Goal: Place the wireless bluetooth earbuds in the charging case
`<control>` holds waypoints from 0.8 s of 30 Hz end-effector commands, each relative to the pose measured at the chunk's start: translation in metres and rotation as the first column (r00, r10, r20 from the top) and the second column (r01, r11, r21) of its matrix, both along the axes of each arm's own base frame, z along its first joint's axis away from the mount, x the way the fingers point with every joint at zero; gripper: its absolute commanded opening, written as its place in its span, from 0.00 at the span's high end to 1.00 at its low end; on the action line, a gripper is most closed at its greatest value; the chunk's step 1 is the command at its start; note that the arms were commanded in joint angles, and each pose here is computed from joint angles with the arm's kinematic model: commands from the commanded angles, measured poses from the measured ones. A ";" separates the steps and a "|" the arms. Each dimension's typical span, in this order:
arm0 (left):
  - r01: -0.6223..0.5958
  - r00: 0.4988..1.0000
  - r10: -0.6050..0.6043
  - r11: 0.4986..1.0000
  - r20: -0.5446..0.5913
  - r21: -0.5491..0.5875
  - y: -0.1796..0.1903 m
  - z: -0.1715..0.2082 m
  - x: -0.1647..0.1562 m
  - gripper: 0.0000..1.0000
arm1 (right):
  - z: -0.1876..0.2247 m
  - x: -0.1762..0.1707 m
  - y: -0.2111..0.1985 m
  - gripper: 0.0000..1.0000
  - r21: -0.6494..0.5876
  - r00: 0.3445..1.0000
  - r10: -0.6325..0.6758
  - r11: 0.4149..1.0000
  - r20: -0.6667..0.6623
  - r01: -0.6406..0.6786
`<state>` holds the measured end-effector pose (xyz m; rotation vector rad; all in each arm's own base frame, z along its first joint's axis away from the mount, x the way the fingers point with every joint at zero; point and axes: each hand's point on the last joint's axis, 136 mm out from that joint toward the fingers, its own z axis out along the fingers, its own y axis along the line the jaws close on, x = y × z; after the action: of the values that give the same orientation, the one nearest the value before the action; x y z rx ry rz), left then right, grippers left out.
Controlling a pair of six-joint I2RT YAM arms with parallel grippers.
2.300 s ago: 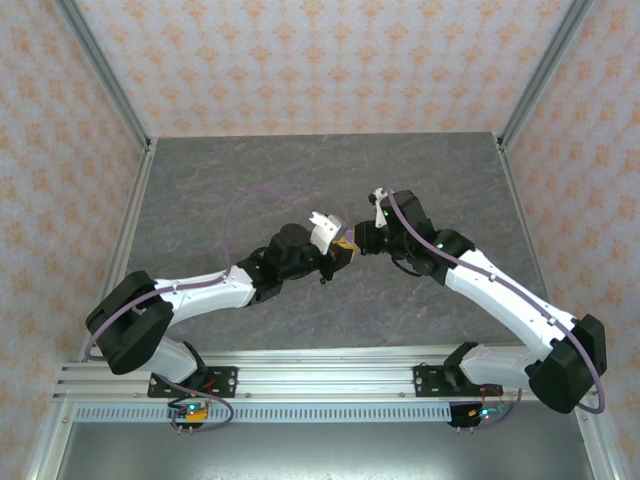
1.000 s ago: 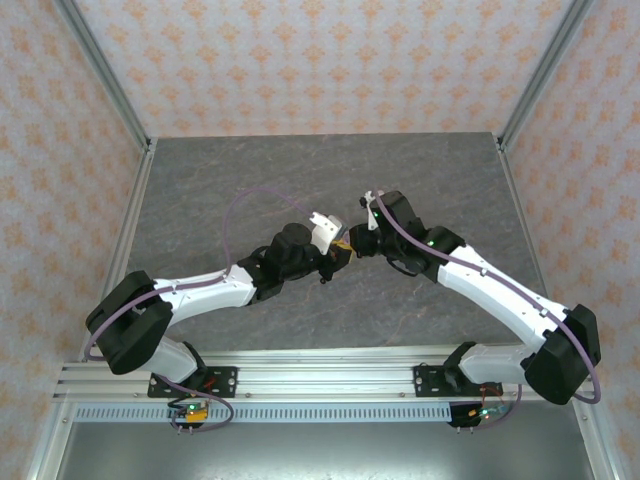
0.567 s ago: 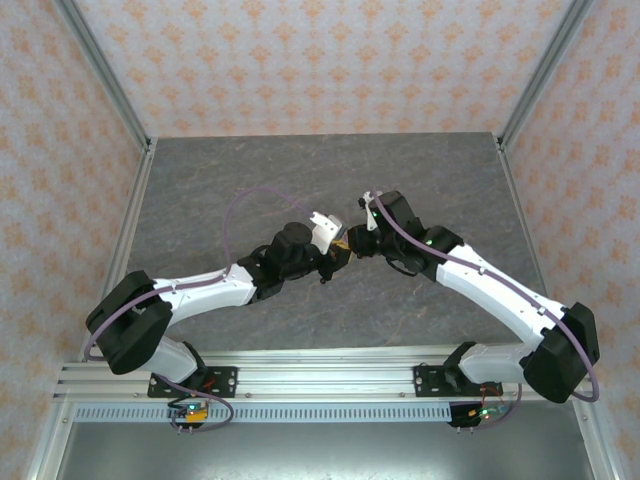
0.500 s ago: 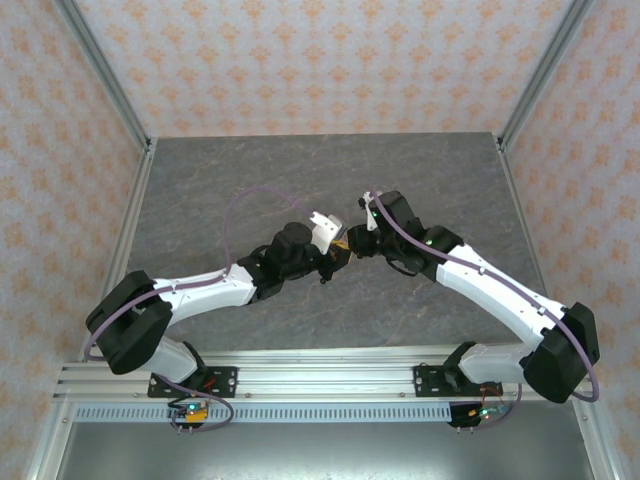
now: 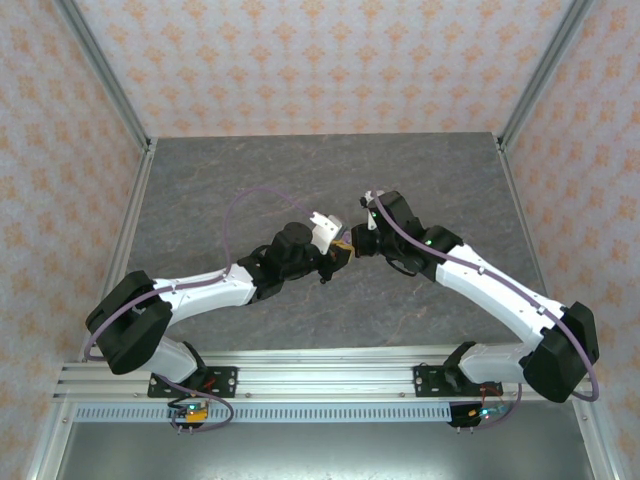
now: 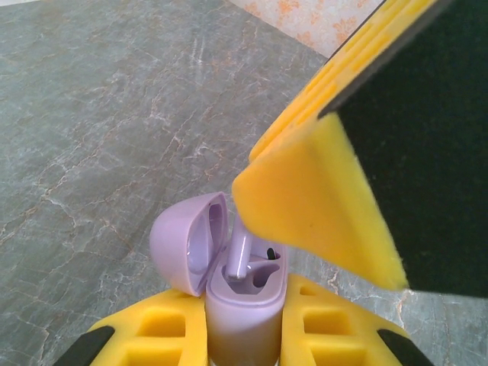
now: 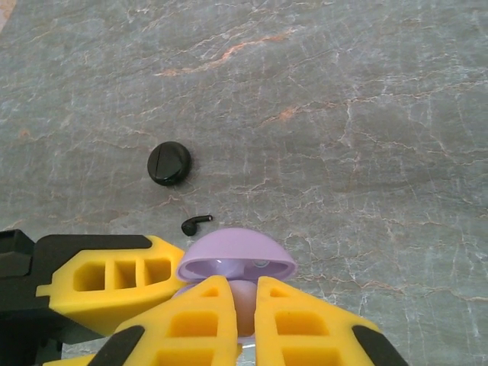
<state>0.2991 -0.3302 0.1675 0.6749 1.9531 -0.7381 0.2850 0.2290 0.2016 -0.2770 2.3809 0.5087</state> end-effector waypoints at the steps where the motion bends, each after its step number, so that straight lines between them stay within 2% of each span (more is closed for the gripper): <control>1: -0.021 0.999 0.021 1.000 0.037 0.017 -0.002 0.013 0.007 0.95 | 0.012 0.004 -0.022 0.90 -0.041 0.993 -0.105 0.993 0.050 0.107; 5: -0.046 0.999 0.046 0.995 0.003 0.092 0.006 -0.004 0.008 0.95 | 0.008 0.009 -0.044 0.90 -0.119 0.977 -0.200 0.971 0.072 0.208; 9: -0.063 0.998 0.065 0.989 -0.014 0.131 0.015 -0.014 0.004 0.95 | -0.009 0.011 -0.055 0.90 -0.218 0.971 -0.235 0.946 0.049 0.240; 17: -0.085 0.996 0.087 0.982 -0.008 0.172 0.041 -0.007 -0.012 0.95 | -0.067 0.011 -0.056 0.90 -0.412 0.967 -0.237 0.893 -0.092 0.180; 24: -0.101 0.995 0.099 0.981 0.020 0.166 0.063 0.009 -0.029 0.95 | -0.110 0.013 -0.044 0.90 -0.489 0.952 -0.222 0.867 -0.211 0.094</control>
<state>0.2771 -0.2796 0.1810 0.6525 2.0207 -0.5746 0.2966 0.1825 0.0928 -0.2144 2.7073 -0.0990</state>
